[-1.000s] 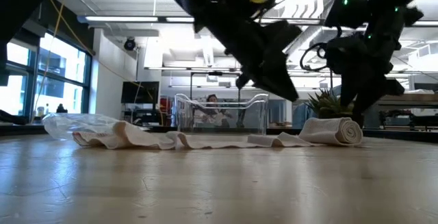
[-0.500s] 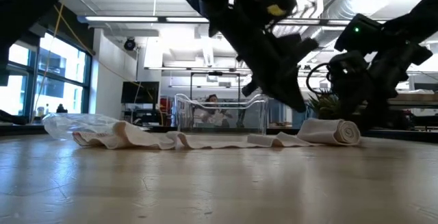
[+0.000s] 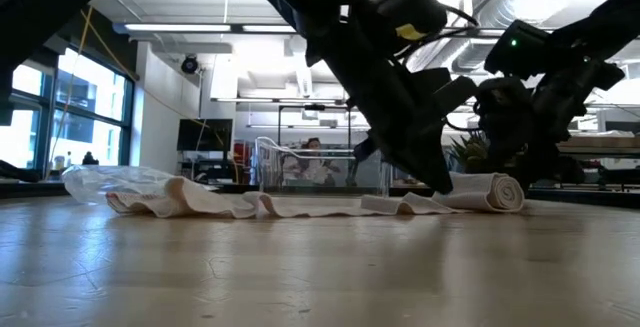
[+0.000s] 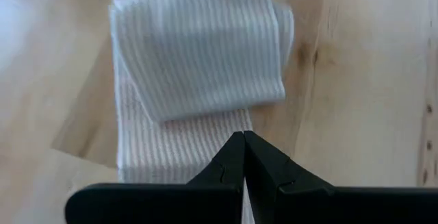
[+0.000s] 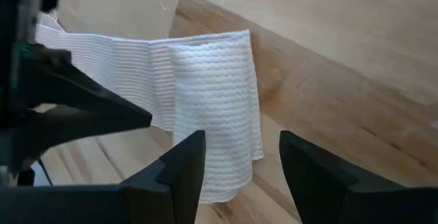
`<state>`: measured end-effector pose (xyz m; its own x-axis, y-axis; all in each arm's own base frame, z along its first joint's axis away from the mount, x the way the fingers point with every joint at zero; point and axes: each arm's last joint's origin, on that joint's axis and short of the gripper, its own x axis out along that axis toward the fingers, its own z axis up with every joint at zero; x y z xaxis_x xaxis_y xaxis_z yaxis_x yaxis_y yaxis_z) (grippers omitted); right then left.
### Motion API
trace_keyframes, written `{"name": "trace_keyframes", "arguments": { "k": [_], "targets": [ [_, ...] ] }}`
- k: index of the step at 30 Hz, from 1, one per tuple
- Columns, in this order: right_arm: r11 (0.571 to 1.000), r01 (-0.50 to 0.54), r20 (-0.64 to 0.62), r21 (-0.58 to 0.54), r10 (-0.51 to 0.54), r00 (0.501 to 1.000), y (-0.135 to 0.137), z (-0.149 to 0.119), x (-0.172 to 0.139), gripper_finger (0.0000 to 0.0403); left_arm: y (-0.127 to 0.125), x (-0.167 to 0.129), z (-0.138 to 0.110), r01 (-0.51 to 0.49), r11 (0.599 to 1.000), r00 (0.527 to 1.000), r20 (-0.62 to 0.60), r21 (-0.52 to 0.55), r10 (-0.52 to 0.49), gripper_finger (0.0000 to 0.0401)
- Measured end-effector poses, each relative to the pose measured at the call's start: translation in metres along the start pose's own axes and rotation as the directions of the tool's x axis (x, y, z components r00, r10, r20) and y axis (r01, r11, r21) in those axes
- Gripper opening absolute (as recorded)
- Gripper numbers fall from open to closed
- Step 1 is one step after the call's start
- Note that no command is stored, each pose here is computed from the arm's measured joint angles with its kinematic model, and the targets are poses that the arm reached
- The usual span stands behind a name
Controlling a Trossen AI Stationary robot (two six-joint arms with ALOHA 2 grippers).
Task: Roll bandage
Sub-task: Roll the bandage
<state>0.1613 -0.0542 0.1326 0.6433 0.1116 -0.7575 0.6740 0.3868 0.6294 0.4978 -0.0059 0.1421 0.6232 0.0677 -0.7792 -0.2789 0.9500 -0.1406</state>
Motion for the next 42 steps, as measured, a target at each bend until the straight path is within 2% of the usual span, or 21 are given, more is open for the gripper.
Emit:
{"name": "trace_keyframes", "arguments": {
  "k": [3, 8, 12, 19, 27, 33, 37, 42],
  "targets": [
    [1.0, -0.027, 0.005, -0.007, 0.027, 1.0, 0.002, 0.002, 0.0, 0.0181, 0.001, 0.001, 0.0, -0.031, 0.999, 0.999, 0.012, 0.01, 0.031, 0.0],
    [0.999, -0.034, 0.007, -0.017, 0.034, 0.999, 0.002, 0.003, 0.001, 0.0181, 0.006, 0.0, 0.004, -0.023, 1.0, 0.999, 0.027, 0.004, 0.023, 0.0],
    [0.999, -0.033, 0.002, -0.014, 0.033, 0.999, 0.002, 0.004, 0.005, 0.0181, 0.011, 0.001, 0.005, -0.033, 0.998, 0.999, 0.027, 0.047, 0.032, 0.0],
    [0.997, -0.076, -0.028, -0.014, 0.076, 0.997, 0.003, 0.006, 0.012, 0.0181, 0.016, 0.009, 0.002, -0.016, 0.999, 1.0, 0.011, 0.041, 0.015, 0.0],
    [0.997, -0.077, -0.037, 0.001, 0.077, 0.996, 0.003, 0.005, 0.013, 0.0181, 0.012, 0.01, 0.007, 0.009, 0.999, 0.997, 0.076, 0.044, -0.012, 0.0],
    [0.995, -0.098, -0.071, -0.015, 0.097, 0.993, 0.008, 0.0, 0.015, 0.0181, 0.02, 0.014, 0.014, 0.015, 0.999, 0.991, 0.132, 0.037, -0.019, 0.0],
    [0.994, -0.103, -0.09, -0.02, 0.101, 0.991, 0.011, -0.004, 0.016, 0.0181, 0.021, 0.021, 0.007, 0.046, 0.998, 0.995, 0.087, 0.034, -0.049, 0.0],
    [0.995, -0.095, -0.074, -0.03, 0.093, 0.993, 0.012, -0.004, 0.017, 0.0181, 0.023, 0.015, 0.006, 0.025, 0.998, 0.998, 0.05, 0.055, -0.028, 0.0]
  ]
}}
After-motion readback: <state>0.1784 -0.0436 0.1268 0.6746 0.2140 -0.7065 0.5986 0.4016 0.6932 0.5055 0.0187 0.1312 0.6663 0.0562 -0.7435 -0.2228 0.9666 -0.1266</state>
